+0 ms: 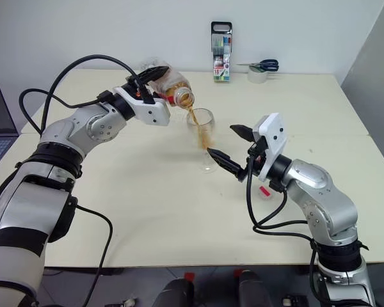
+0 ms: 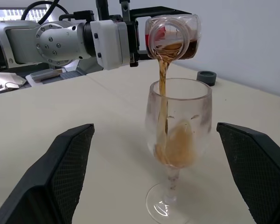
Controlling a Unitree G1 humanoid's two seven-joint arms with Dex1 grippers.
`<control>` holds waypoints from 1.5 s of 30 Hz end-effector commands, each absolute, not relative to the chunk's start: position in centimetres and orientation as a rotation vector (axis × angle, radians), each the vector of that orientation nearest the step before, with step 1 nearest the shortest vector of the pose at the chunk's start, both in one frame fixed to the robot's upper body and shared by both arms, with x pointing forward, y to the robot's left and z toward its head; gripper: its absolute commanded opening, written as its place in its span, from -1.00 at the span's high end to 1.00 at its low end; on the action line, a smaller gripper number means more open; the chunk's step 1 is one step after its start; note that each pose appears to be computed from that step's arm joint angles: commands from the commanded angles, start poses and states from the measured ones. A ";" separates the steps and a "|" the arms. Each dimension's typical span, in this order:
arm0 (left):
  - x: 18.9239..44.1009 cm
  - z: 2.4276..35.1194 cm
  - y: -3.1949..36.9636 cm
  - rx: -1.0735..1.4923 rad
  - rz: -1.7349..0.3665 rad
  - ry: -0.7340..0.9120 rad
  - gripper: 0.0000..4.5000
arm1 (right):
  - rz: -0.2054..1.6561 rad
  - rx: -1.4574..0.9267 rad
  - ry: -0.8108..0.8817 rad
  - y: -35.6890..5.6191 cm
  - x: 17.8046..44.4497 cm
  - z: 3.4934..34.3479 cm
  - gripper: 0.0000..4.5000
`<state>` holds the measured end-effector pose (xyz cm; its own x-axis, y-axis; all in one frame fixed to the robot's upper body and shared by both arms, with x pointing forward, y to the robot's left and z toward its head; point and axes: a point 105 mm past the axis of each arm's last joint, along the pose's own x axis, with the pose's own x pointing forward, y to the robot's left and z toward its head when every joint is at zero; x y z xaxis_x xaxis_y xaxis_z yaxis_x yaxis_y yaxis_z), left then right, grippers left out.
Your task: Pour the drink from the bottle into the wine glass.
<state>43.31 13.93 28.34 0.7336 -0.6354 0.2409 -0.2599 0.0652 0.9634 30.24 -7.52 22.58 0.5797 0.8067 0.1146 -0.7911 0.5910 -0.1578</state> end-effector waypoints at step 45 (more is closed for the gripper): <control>43.4 31.6 13.7 1.570 -0.247 -0.837 0.24 | 0.968 -0.068 -0.222 -5.6 28.6 22.7 -1.00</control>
<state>43.73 13.73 28.87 0.7372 -0.6343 0.2328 -0.2902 0.0139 0.9569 29.49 -5.98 21.54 0.5712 0.8126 0.1160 -0.8041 0.5823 -0.1196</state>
